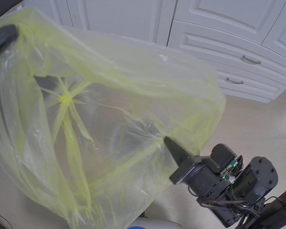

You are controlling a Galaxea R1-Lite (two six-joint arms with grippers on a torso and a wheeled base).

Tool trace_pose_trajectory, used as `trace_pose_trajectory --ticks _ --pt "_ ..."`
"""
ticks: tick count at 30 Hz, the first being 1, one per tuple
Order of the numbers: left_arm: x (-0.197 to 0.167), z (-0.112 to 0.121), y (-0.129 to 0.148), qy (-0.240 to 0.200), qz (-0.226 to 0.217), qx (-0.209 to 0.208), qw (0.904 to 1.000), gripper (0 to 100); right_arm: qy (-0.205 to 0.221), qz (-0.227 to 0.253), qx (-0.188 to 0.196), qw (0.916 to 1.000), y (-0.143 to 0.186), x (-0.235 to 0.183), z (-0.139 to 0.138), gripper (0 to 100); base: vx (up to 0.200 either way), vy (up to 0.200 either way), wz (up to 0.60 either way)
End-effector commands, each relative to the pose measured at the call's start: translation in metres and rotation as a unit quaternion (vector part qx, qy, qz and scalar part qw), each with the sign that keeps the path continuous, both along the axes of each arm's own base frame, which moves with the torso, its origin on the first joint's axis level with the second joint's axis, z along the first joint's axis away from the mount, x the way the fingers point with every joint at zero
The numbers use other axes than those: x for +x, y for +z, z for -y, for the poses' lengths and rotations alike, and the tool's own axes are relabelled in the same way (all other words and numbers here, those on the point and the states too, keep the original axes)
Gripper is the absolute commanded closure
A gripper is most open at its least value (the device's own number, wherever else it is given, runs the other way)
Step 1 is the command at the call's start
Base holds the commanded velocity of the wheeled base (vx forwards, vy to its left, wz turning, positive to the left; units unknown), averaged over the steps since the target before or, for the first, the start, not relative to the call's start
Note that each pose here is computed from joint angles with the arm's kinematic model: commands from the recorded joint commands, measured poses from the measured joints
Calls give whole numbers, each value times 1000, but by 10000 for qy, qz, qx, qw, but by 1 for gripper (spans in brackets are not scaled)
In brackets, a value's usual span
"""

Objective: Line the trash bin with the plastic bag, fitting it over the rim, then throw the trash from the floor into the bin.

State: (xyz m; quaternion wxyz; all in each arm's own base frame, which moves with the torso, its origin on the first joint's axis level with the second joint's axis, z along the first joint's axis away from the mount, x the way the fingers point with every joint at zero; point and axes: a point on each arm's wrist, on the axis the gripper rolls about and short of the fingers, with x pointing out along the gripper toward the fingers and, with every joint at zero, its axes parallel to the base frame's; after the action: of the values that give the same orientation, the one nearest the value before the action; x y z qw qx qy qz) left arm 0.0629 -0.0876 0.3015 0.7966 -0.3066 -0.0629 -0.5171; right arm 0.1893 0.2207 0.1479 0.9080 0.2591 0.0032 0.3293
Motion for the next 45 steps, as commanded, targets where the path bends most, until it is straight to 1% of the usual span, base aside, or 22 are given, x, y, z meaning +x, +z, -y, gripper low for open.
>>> trace_pose_trajectory --ticks 1,4,5,7,8,10,16,17,23,28,30,32,34,35,36,37,40,41,42,43,44,45 --pt "22 26 -21 37 -446 546 9975 100 -235 460 391 9979 31 0 22 100 0 0 0" --pt "31 36 -30 55 -605 725 9955 100 -273 510 347 9977 32 -1 24 100 0 0 0" --pt "37 43 -36 61 -750 822 9938 100 -310 553 250 9977 31 0 24 100 0 0 0" --pt "41 46 -38 76 -861 842 9927 100 -364 593 193 9974 31 2 25 100 0 0 0" --pt "49 47 -41 168 -1049 817 9910 100 -442 627 117 9970 30 4 28 100 0 0 0" --pt "56 49 -42 247 -1186 776 9896 100 -477 630 86 9968 30 6 29 100 0 0 0" --pt "61 51 -45 288 -1174 671 9904 100 -471 636 78 9968 29 6 29 100 0 0 0" --pt "60 51 -46 290 -1158 664 9906 0 -470 636 90 9968 30 6 29 100 0 0 0" --pt "61 50 -45 321 -1121 659 9910 0 -470 642 96 9968 30 5 30 100 0 0 0" --pt "68 45 -46 626 -1040 800 9894 0 -447 615 57 9971 28 4 29 100 0 0 0" --pt "75 40 -53 960 -941 1169 9840 0 -431 605 46 9972 28 3 28 100 0 0 0" --pt "80 37 -60 1132 -1011 1528 9765 0 -393 608 56 9974 28 1 27 100 0 0 0" --pt "83 37 -68 1177 -1189 1834 9687 0 -385 608 56 9974 28 1 27 100 0 0 0" --pt "83 38 -68 1175 -1209 1856 9680 0 -385 603 51 9974 28 1 27 100 0 0 0" --pt "88 41 -75 1144 -1379 2062 9620 0 -386 618 68 9973 29 1 27 100 0 0 0" --pt "92 45 -81 1136 -1459 2158 9588 0 -392 612 75 9973 29 1 27 100 0 0 0" --pt "106 49 -92 1246 -1625 2292 9516 0 -394 635 93 9972 31 -1 28 100 0 0 0" --pt "108 49 -93 1266 -1641 2299 9509 0 -395 640 99 9971 31 -1 28 100 0 0 0" --pt "117 50 -100 1350 -1749 2363 9462 0 -396 660 122 9970 33 -2 29 100 0 0 0" --pt "117 50 -100 1350 -1749 2363 9462 0 -396 660 122 9970 33 -2 29 100 0 0 0" --pt "128 50 -108 1421 -1834 2406 9425 0 -381 670 135 9969 33 -3 29 100 0 0 0" --pt "133 49 -110 1462 -1855 2397 9417 0 -365 665 130 9970 33 -3 28 100 0 0 0"
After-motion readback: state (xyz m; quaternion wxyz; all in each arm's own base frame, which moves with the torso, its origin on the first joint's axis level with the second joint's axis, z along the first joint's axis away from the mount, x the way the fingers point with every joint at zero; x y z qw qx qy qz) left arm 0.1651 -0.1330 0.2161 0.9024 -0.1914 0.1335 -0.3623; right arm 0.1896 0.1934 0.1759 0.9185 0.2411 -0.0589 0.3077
